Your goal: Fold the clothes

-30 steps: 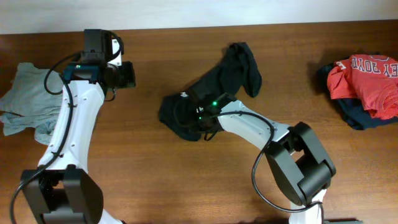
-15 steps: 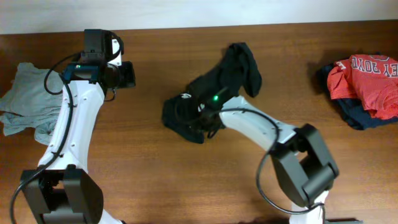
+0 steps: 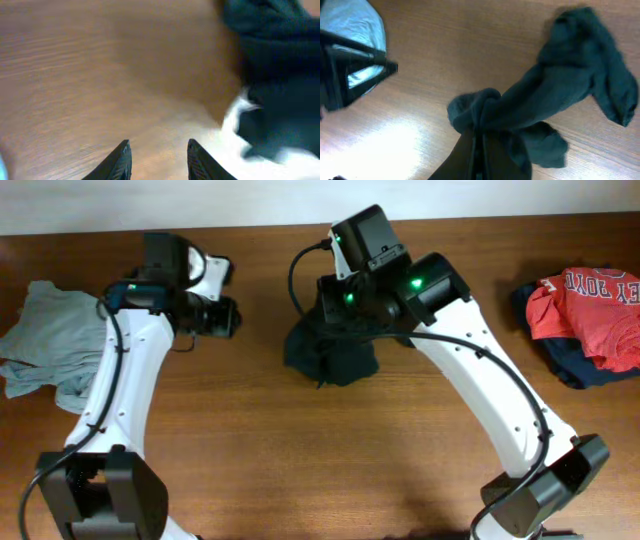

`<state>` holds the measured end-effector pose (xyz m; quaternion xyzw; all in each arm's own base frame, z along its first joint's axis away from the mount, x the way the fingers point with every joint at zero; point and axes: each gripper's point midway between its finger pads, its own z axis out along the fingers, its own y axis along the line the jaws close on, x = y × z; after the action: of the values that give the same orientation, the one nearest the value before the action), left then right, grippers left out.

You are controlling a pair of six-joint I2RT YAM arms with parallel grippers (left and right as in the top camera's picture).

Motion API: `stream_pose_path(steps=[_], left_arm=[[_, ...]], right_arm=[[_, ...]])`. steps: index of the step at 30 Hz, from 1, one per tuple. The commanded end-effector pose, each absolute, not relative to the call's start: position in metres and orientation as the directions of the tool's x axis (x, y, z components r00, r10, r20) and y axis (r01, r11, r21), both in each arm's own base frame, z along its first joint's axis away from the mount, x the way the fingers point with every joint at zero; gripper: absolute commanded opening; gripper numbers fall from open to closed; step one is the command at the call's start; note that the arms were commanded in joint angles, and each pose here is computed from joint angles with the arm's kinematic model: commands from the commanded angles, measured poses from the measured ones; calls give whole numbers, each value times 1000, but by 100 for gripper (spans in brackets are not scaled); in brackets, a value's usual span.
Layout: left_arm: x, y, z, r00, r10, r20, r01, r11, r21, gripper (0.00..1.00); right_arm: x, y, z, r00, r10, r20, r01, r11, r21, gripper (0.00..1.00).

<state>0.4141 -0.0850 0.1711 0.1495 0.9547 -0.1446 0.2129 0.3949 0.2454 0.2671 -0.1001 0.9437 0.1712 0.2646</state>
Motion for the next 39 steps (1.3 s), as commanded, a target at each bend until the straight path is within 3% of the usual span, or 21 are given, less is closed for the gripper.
stream_pose_path(steps=[1, 9, 18, 24, 39], left_arm=[[395, -131, 185, -726, 443, -527, 620, 752, -223, 36], [363, -175, 193, -580, 623, -525, 779, 613, -134, 36], [389, -167, 184, -579, 648, -495, 722, 690, 57, 36], [398, -162, 152, -610, 613, -503, 674, 735, 78, 39], [440, -166, 105, -604, 440, -665, 530, 844, 77, 72]], right_arm=[[405, 232, 273, -831, -84, -551, -265, 929, 258, 4], [411, 221, 273, -835, -60, -547, -244, 931, 271, 4], [407, 227, 274, -839, -81, -538, -283, 909, 305, 4], [409, 224, 274, -840, -79, -537, -284, 907, 311, 4], [411, 218, 274, -839, -83, -537, -287, 907, 309, 4]])
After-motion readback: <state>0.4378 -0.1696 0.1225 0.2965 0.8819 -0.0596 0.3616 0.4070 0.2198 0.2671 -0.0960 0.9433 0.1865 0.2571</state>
